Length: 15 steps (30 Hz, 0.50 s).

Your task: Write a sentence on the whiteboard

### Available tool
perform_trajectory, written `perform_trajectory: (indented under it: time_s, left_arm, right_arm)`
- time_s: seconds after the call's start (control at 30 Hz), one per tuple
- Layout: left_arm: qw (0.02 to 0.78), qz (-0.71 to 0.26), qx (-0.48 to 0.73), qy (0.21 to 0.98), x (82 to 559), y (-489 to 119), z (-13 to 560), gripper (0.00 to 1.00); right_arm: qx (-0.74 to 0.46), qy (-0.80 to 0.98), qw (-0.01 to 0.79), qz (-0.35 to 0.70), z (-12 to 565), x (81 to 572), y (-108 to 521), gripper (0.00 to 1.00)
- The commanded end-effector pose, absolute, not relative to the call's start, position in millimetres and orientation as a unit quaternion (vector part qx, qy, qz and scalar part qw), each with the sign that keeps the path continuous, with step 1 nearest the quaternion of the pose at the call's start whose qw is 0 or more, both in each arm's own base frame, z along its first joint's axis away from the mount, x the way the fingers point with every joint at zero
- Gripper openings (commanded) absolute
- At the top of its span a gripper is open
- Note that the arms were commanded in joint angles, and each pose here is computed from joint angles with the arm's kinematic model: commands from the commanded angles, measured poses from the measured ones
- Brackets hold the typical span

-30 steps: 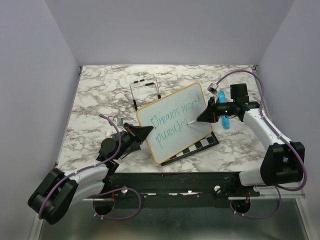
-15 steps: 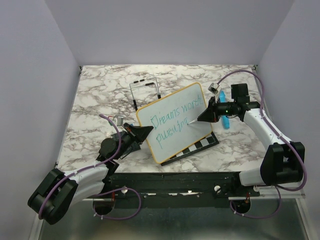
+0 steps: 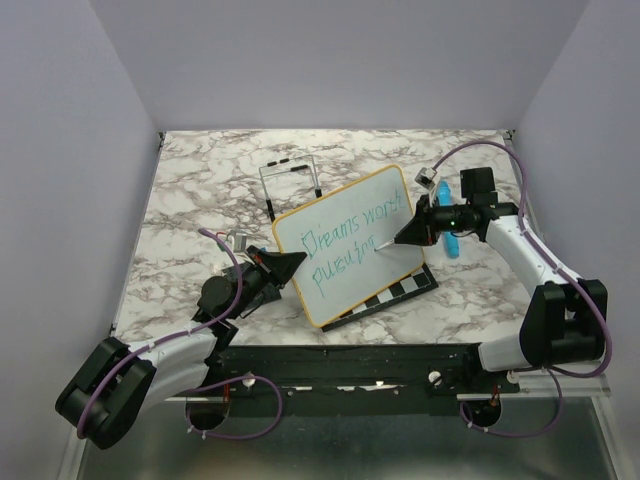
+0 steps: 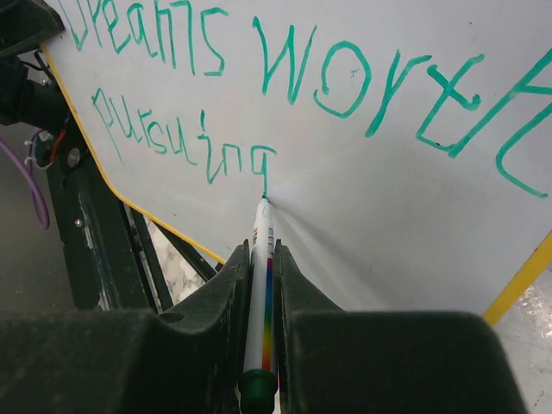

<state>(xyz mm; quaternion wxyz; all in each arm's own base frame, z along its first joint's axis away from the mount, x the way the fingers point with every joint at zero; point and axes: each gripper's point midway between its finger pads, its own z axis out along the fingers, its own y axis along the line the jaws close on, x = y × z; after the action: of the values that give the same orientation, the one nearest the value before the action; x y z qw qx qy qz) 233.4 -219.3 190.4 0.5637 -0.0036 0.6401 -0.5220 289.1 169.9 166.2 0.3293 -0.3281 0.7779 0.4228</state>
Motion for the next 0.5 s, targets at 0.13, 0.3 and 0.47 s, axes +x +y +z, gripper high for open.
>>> perform_trajectory:
  time_s: [0.13,0.3,0.47]
  left_arm:
    - [0.572,-0.498,0.029,0.651,231,-219,179,0.00]
    - [0.571,-0.499,0.030,0.651,231,-220,179,0.00]
    - [0.571,-0.500,0.030,0.651,231,-220,180,0.00]
  right_arm:
    - [-0.328,0.789,0.308,0.419,151,283,165,0.01]
    - [-0.329,0.792,0.301,0.418,147,280,164,0.01]
    - [-0.328,0.792,0.290,0.425,142,276,165,0.01]
